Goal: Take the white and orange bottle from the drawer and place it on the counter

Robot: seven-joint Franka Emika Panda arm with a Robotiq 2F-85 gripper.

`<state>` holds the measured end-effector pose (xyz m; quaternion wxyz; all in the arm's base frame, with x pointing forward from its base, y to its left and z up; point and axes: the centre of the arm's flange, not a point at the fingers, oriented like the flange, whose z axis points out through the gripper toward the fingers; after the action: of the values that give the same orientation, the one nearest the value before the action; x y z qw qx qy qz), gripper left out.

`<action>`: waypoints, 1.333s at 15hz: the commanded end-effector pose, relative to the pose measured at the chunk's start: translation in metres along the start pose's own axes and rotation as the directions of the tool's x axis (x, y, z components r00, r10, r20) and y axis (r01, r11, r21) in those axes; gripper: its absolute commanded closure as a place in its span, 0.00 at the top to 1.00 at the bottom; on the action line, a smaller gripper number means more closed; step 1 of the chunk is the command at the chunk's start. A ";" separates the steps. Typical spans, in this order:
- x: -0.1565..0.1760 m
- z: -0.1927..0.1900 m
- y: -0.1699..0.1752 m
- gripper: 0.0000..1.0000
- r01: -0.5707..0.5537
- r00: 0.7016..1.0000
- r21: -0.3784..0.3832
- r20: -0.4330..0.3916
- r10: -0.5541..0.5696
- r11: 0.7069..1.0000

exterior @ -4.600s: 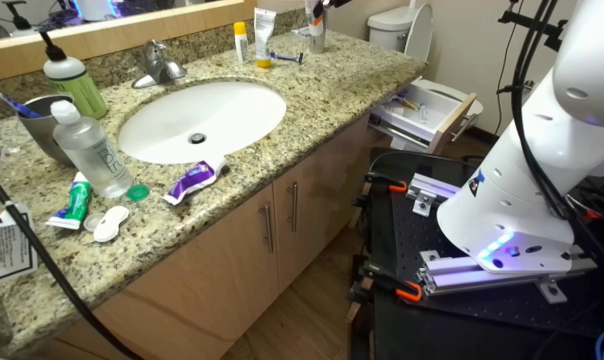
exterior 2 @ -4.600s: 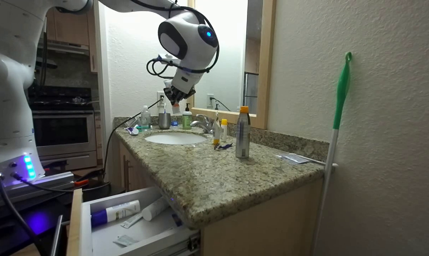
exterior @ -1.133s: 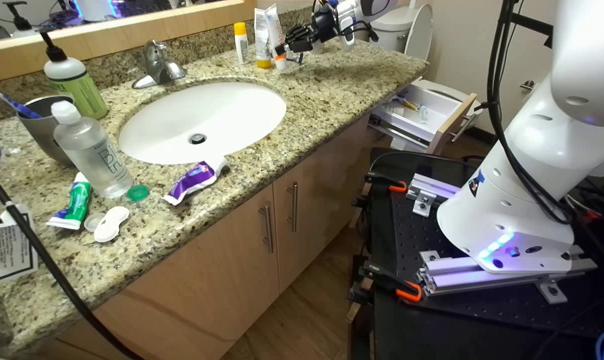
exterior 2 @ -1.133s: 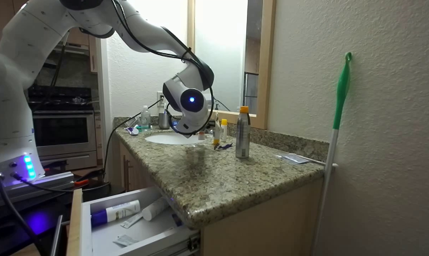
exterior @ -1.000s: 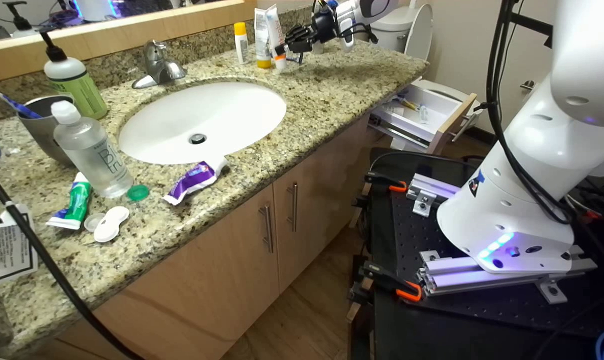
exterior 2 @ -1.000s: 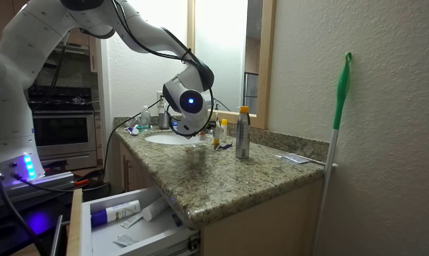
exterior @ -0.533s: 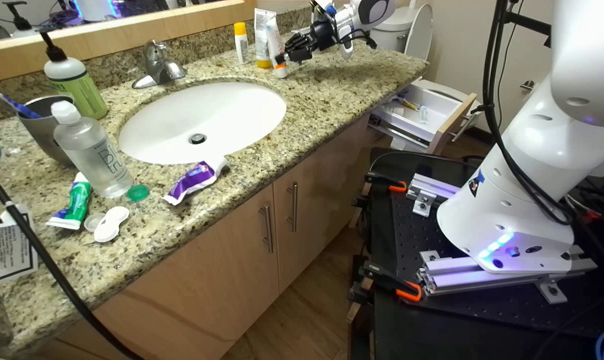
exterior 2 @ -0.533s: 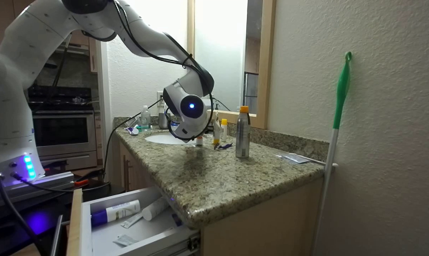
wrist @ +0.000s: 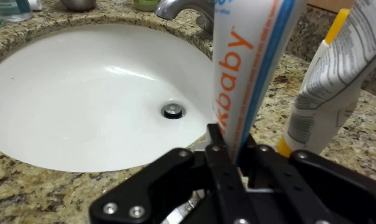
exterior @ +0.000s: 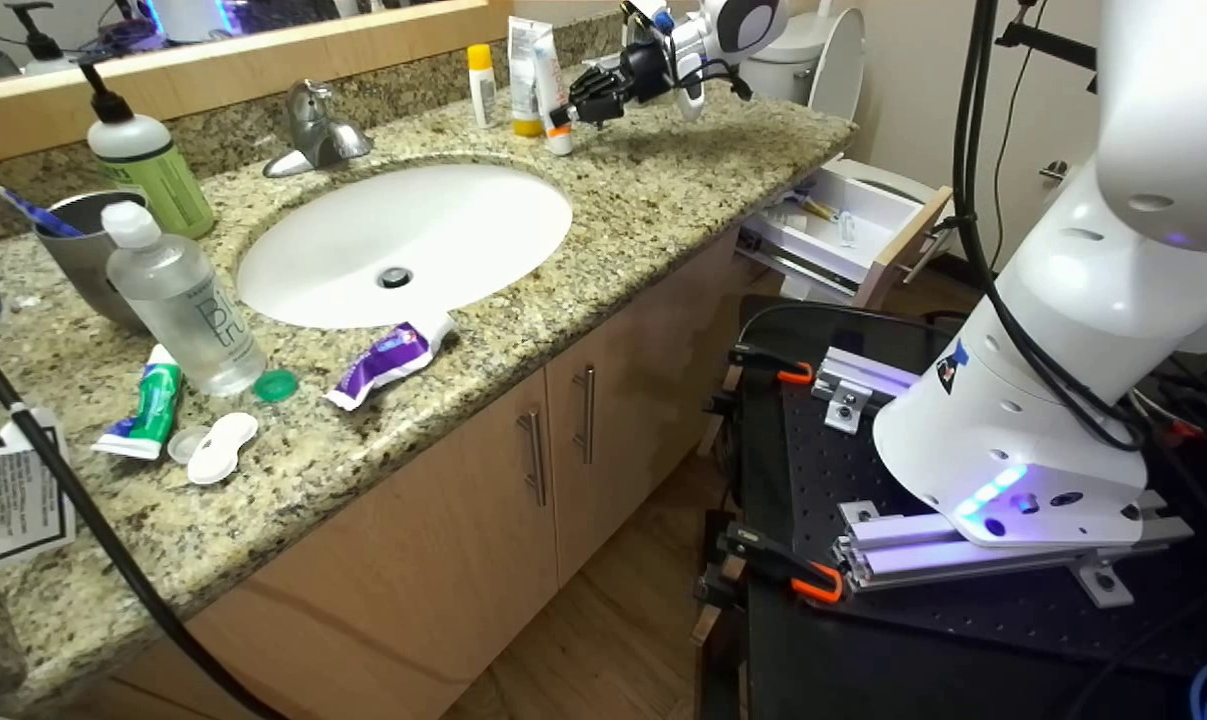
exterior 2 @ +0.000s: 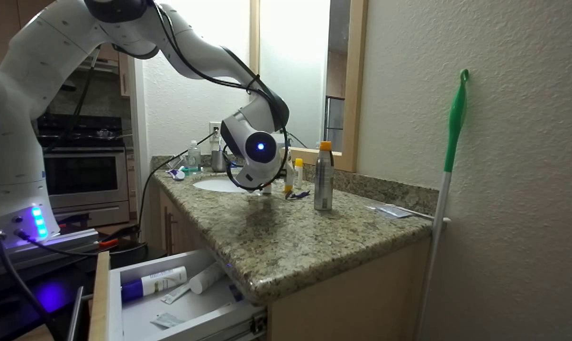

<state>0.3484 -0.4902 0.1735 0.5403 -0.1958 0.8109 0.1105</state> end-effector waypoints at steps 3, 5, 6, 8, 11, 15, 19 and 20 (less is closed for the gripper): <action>0.001 0.000 0.000 0.04 -0.003 1.000 -0.005 0.000 0.003 1.000; 0.003 0.000 -0.001 0.04 -0.011 1.000 -0.017 0.001 0.011 1.000; 0.004 0.000 -0.001 0.14 -0.011 1.000 -0.014 -0.004 0.011 1.000; 0.005 -0.001 -0.003 0.40 -0.008 1.000 -0.013 -0.022 0.007 1.000; 0.005 -0.006 -0.006 0.54 0.004 0.999 0.007 -0.039 -0.003 1.000; 0.004 -0.022 -0.013 0.83 0.006 0.996 0.008 -0.084 -0.006 1.000; -0.017 -0.071 -0.023 1.00 0.025 0.975 -0.097 -0.219 -0.046 0.995; -0.025 -0.088 -0.026 1.00 0.029 0.963 -0.163 -0.259 -0.071 0.986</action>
<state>0.3150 -0.5218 0.1909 0.4613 -0.2323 0.8494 0.1086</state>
